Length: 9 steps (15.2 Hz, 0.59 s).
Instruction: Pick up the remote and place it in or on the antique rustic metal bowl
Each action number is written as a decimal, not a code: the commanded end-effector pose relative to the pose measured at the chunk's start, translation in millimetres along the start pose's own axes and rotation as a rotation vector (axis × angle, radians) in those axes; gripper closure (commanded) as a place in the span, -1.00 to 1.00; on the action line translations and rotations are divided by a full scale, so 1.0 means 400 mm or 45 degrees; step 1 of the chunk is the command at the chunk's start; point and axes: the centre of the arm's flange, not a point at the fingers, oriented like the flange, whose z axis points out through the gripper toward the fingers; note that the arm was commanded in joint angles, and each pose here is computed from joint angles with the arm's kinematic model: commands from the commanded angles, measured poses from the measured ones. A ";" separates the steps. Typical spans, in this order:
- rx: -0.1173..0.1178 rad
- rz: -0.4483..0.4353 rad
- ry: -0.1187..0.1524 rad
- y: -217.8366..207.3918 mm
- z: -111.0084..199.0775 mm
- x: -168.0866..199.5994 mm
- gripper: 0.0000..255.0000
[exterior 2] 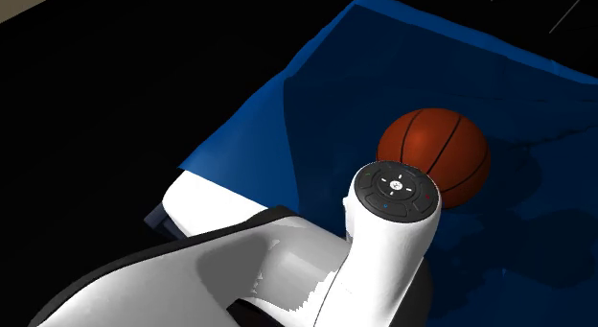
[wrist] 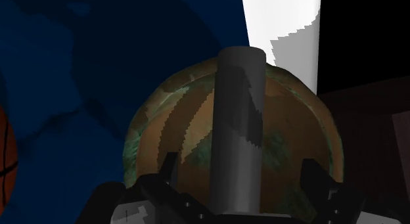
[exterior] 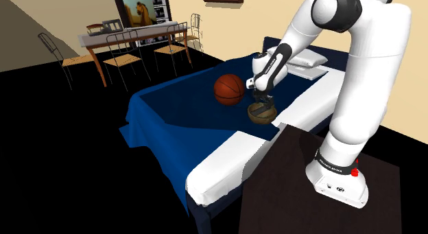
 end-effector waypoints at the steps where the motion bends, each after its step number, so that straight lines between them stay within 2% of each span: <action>1: 0.001 0.000 0.000 -0.002 -0.058 0.001 -1.00; 2: 0.001 0.000 0.000 -0.002 -0.084 0.001 -1.00; 9: 0.001 0.000 0.000 -0.002 -0.084 0.001 -1.00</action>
